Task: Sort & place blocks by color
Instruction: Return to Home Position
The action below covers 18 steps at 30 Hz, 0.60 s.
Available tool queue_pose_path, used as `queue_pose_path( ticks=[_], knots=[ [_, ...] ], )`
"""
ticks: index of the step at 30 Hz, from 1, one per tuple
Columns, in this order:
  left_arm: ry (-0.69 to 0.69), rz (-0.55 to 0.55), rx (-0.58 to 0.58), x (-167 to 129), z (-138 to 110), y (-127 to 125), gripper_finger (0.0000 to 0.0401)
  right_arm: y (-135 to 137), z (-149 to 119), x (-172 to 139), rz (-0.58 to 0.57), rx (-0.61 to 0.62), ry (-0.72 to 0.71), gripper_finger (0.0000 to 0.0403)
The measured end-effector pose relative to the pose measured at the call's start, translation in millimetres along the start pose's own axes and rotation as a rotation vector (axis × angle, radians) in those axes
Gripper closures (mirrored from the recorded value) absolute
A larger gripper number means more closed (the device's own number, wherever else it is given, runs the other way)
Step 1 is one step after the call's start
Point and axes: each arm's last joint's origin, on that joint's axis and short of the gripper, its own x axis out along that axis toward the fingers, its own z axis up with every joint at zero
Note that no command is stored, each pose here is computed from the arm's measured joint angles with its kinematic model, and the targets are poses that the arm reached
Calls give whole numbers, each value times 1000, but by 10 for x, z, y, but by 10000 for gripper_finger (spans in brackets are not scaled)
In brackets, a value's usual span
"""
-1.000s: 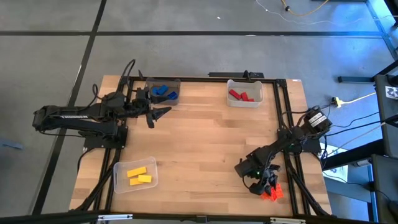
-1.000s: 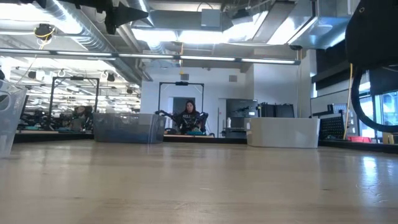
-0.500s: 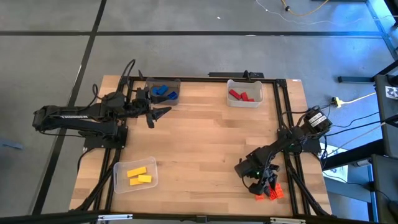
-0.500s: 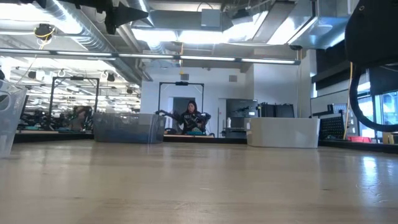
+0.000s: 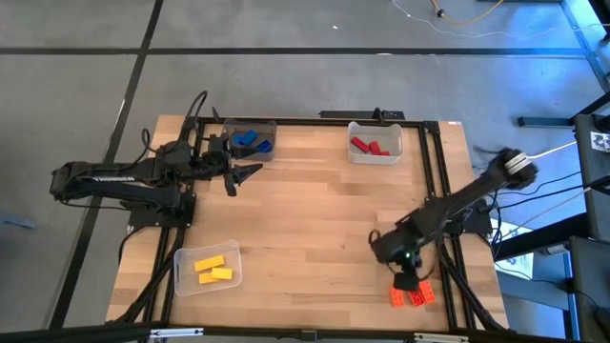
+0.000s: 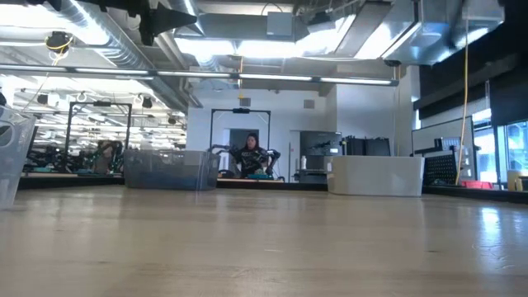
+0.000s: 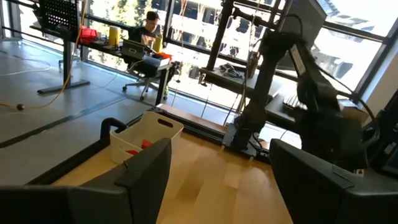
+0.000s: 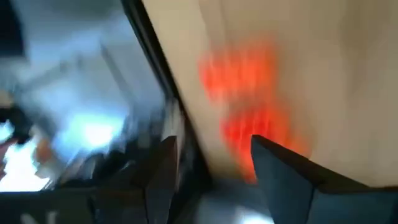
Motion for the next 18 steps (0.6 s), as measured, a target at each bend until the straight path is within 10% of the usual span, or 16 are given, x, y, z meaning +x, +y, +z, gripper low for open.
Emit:
queue_pose_path(
  ticks=[9, 18],
  knots=[
    [-83, -57, -16, -4, 86, -33, 139, -25, 289, -687, -103, -221, -928, 197],
    [-81, -62, -46, -4, 86, -35, 139, -410, 568, -1655, 68, -437, -1585, 197]
  ],
)
